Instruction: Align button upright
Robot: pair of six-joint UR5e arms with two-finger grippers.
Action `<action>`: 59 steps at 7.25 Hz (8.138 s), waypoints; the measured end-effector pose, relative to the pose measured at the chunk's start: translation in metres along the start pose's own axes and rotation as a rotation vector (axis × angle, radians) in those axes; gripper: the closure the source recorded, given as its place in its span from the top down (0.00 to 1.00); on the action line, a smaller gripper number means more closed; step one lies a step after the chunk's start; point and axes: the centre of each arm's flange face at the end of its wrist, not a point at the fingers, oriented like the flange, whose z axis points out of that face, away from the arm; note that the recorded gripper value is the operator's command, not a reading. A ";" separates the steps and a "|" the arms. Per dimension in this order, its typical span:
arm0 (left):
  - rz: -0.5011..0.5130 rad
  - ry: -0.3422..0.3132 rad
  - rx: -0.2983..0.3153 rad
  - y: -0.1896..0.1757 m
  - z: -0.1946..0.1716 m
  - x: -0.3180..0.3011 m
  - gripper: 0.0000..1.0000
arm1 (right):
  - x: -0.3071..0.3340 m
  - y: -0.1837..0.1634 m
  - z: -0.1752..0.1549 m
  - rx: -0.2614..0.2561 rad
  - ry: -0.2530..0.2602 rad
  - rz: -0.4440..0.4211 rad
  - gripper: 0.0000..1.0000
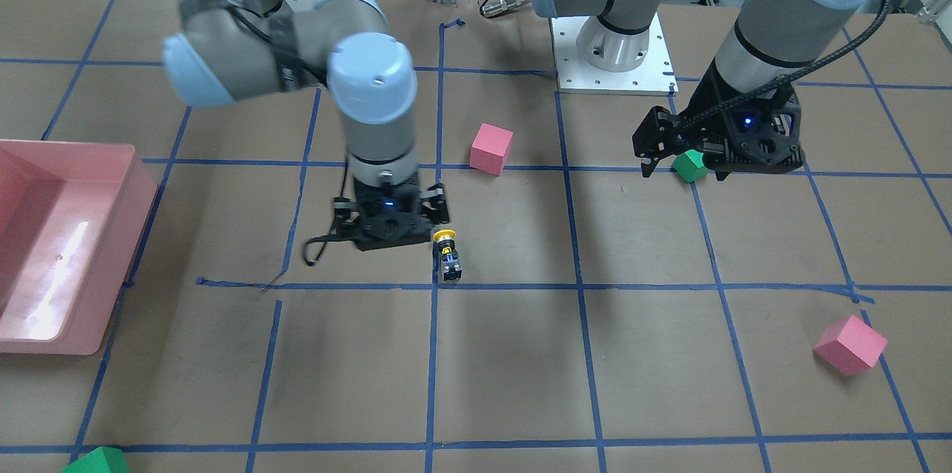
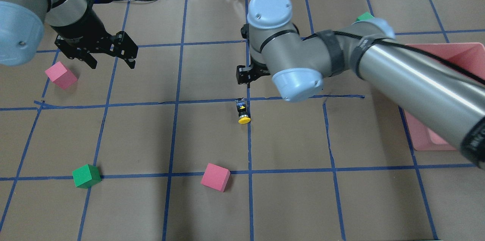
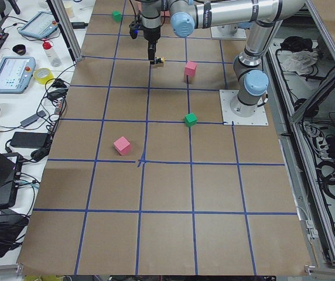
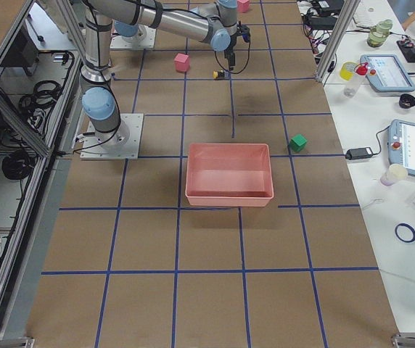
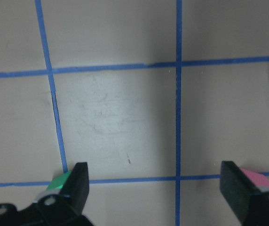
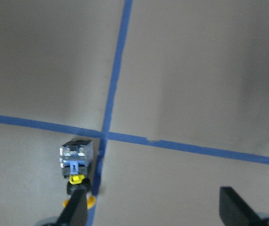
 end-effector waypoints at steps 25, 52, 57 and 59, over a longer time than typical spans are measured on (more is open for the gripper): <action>-0.533 0.309 0.031 0.012 0.224 0.285 0.00 | 0.129 0.014 -0.205 -0.059 0.084 -0.015 1.00; -1.127 0.858 -0.595 -0.042 0.263 0.113 1.00 | 0.123 0.021 -0.186 -0.047 0.017 0.033 1.00; -0.694 0.332 -0.016 -0.088 0.127 0.033 1.00 | 0.123 0.021 -0.185 -0.048 0.018 0.033 1.00; -0.315 0.016 0.044 -0.069 0.055 0.004 1.00 | 0.123 0.021 -0.185 -0.049 0.018 0.033 1.00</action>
